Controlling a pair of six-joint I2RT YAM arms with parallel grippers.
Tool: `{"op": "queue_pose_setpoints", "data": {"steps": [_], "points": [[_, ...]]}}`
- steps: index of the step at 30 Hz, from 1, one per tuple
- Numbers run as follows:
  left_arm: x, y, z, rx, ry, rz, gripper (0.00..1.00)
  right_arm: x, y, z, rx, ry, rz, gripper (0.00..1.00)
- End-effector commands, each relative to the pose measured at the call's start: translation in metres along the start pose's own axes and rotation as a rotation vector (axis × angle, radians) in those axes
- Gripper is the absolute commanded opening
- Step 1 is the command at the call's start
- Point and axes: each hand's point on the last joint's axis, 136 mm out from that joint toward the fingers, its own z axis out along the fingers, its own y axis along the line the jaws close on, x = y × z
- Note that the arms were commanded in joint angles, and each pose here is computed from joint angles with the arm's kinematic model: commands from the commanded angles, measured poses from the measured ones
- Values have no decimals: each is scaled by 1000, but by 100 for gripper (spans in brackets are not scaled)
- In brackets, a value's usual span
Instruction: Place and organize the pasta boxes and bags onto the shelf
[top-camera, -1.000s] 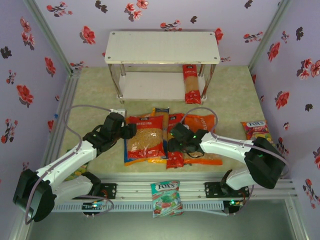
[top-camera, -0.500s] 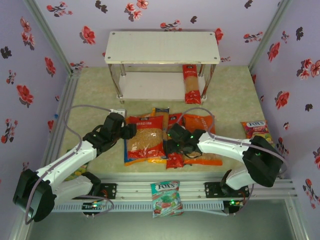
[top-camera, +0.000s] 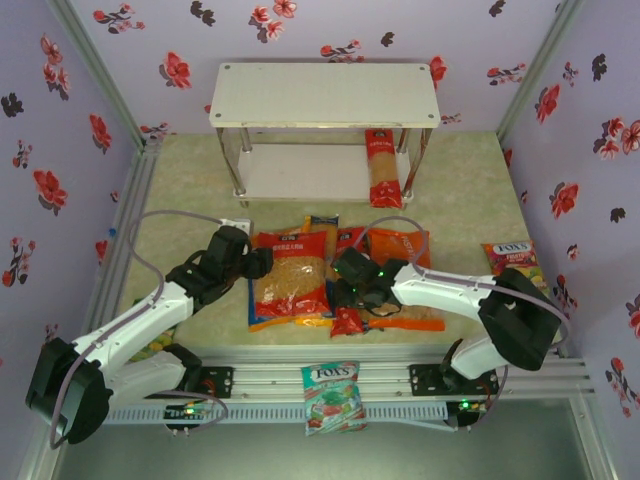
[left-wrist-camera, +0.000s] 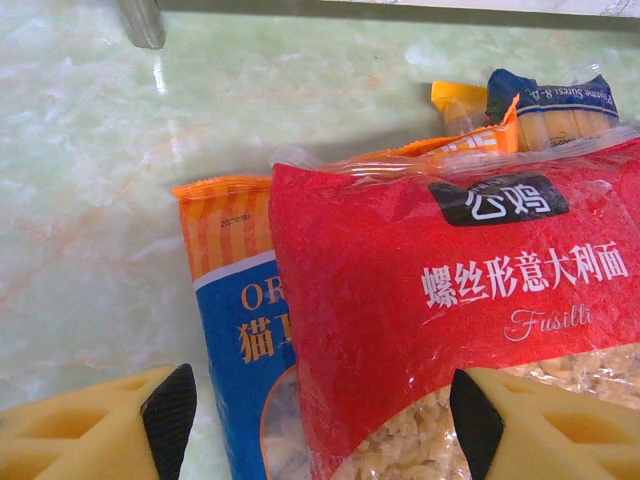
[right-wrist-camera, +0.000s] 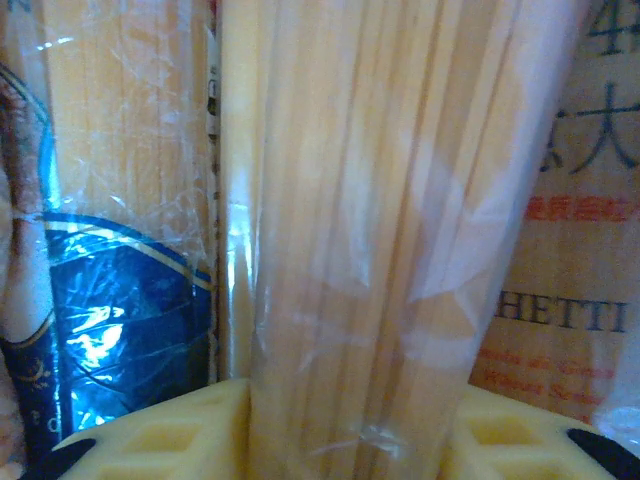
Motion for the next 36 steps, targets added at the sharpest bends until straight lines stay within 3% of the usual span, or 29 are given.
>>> {"op": "queue_pose_setpoints", "data": {"steps": [1,7,22,36], "points": [[-1,2,-2,-9,-24,3,71,20,4,10,-21,92,1,33],[-2,2,-3,-6,-27,3,70,12,-4,-4,34,53,-34,0],[-5,0,-5,1,-39,6,64,-24,-3,-60,74,-122,-170,0],[-8,-1,-5,3,-44,7,66,-86,29,-115,-80,-298,-205,0]]}}
